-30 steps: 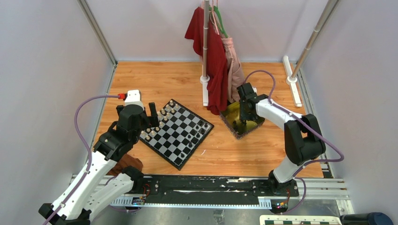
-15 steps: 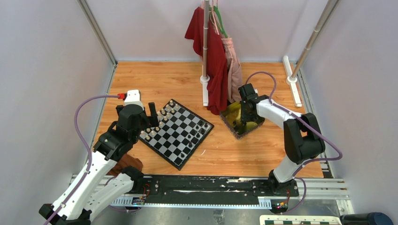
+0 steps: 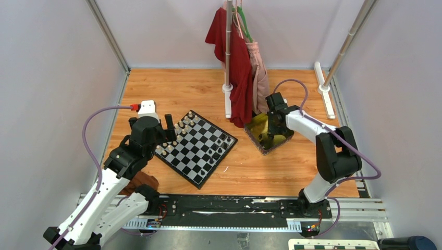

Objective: Set up the chess pieces on the board
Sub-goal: Pick up the chess piece from the storage box, then place the chess piece on the chessboard.

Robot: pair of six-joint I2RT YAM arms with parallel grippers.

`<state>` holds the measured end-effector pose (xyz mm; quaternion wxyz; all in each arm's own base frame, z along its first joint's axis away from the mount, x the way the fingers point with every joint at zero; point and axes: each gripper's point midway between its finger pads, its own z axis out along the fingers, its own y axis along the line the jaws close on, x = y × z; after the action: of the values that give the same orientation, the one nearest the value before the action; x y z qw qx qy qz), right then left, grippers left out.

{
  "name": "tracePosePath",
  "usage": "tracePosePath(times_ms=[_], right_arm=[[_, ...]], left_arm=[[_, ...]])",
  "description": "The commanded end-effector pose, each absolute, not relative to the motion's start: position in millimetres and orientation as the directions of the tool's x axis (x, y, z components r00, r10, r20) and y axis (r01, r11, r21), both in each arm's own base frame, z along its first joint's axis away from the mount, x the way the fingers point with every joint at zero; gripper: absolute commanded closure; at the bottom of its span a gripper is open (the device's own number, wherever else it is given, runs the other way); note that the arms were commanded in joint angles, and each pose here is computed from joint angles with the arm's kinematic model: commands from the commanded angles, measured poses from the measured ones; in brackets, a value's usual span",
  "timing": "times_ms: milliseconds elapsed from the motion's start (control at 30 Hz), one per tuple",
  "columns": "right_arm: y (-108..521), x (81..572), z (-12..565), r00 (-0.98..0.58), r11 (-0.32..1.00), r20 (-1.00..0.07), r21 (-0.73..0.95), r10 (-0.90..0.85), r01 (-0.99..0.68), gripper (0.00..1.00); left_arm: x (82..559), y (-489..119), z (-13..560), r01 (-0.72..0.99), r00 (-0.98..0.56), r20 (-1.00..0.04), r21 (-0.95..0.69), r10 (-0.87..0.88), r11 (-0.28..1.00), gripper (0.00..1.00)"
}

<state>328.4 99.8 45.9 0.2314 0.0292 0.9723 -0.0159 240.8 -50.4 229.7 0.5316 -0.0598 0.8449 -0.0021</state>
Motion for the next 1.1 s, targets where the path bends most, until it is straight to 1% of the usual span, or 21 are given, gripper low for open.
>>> tracePosePath(times_ms=[0, 300, 533, 800, 833, 1067], right_arm=[[88.9, 326.0, 63.8, -0.88, 0.997, -0.474, -0.04, 0.044, 0.071, 1.0], [97.0, 319.1, 96.5, -0.854, 0.999, -0.52, -0.016, 0.02, 0.033, 1.0], [120.0, 303.5, 125.4, -0.828, 0.998, -0.558, -0.001, -0.053, -0.063, 1.0], [176.9, 271.1, 145.4, -0.789, 0.964, -0.57, -0.019, -0.229, -0.267, 1.0], [192.3, 263.7, 148.2, -0.776, 0.949, -0.571, -0.018, -0.267, -0.314, 1.0], [254.4, 227.9, 148.4, -0.725, 0.872, -0.546, -0.021, -0.42, -0.489, 1.0]], left_arm=[[238.8, -48.7, 226.2, -0.112, -0.427, -0.895, -0.09, -0.129, 0.99, 0.0], [234.3, -47.1, 226.3, -0.131, -0.435, -0.886, -0.112, -0.159, 0.985, 0.0], [230.6, -45.0, 228.2, -0.148, -0.438, -0.88, -0.13, -0.183, 0.98, 0.0], [225.1, -41.6, 228.2, -0.172, -0.454, -0.867, -0.141, -0.205, 0.975, 0.0], [223.8, -41.1, 227.9, -0.177, -0.455, -0.865, -0.144, -0.211, 0.974, 0.0], [216.5, -34.4, 229.7, -0.204, -0.448, -0.864, -0.153, -0.232, 0.967, 0.0]])
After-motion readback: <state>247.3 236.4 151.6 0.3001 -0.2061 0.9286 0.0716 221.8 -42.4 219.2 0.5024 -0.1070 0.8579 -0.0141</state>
